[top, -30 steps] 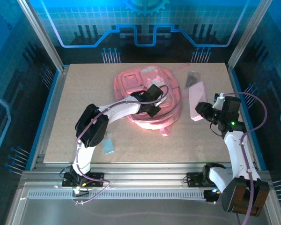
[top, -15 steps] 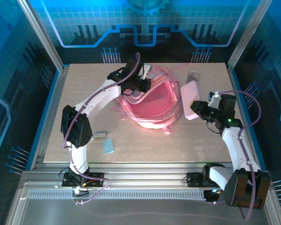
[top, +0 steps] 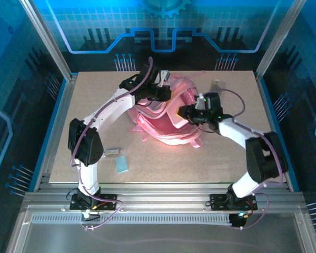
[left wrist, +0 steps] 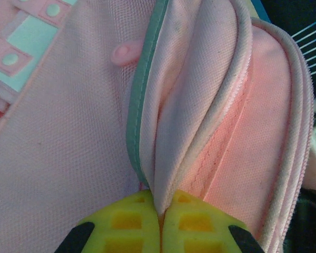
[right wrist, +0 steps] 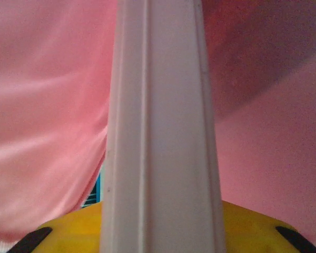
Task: Pack books, pencil case, and school supplies into a backpack
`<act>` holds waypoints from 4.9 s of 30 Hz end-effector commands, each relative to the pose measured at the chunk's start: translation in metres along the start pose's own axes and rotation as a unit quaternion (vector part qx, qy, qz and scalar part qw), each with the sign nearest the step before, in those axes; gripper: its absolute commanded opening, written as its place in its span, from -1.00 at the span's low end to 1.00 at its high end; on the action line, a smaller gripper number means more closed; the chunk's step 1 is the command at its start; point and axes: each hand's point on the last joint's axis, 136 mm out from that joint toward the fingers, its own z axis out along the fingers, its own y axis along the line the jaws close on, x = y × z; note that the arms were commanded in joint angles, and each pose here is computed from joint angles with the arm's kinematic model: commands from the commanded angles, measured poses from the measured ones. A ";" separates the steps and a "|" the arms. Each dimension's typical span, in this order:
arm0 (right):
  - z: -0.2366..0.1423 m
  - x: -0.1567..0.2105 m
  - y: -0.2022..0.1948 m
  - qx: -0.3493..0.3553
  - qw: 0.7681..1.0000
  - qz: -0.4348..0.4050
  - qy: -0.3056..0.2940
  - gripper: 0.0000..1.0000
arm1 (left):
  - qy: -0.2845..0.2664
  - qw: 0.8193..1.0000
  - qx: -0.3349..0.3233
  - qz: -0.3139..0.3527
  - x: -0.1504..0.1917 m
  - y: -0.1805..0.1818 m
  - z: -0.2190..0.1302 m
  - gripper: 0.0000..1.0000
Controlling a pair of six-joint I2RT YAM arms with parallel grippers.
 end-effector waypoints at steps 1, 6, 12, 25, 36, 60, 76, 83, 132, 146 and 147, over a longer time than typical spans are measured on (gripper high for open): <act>0.032 -0.027 0.045 -0.068 0.997 -0.035 -0.022 -0.41 | -0.080 0.995 0.057 0.021 -0.041 -0.040 -0.043 -1.00; 0.091 -0.029 0.040 -0.077 0.997 -0.003 0.016 -0.36 | -0.086 0.995 0.054 0.022 -0.041 -0.038 -0.046 -1.00; 0.096 -0.044 0.030 -0.061 0.998 0.009 -0.007 0.13 | -0.100 0.994 0.041 0.027 -0.040 -0.033 -0.050 -1.00; -0.039 -0.062 -0.027 0.126 0.986 -0.082 -0.066 0.72 | -0.140 0.990 0.024 0.002 -0.043 -0.009 -0.060 -1.00; -0.132 -0.133 -0.144 0.389 0.912 -0.073 -0.108 0.92 | -0.123 0.991 0.046 -0.011 -0.029 -0.010 -0.050 -1.00; -0.052 -0.210 -0.232 0.527 0.848 -0.055 0.014 1.00 | -0.111 0.991 0.064 -0.031 -0.010 -0.013 -0.057 -1.00; -0.068 -0.205 -0.229 0.529 0.846 -0.062 0.017 -0.14 | -0.115 0.991 0.065 -0.025 -0.011 -0.016 -0.065 -1.00; -0.083 -0.216 -0.204 0.520 0.850 -0.081 -0.006 -0.54 | -0.121 0.990 0.062 -0.022 -0.013 -0.016 -0.069 -1.00; -0.064 0.015 0.020 0.044 0.996 -0.069 0.016 -1.00 | -0.158 0.984 0.063 -0.045 -0.037 -0.004 -0.060 -1.00; 0.036 0.001 0.017 0.027 0.996 -0.051 0.066 -1.00 | -0.140 0.980 0.127 -0.060 -0.029 -0.032 -0.066 -1.00; 0.042 0.001 0.014 0.043 0.995 -0.054 0.071 -1.00 | -0.139 0.980 0.129 -0.060 -0.028 -0.034 -0.066 -1.00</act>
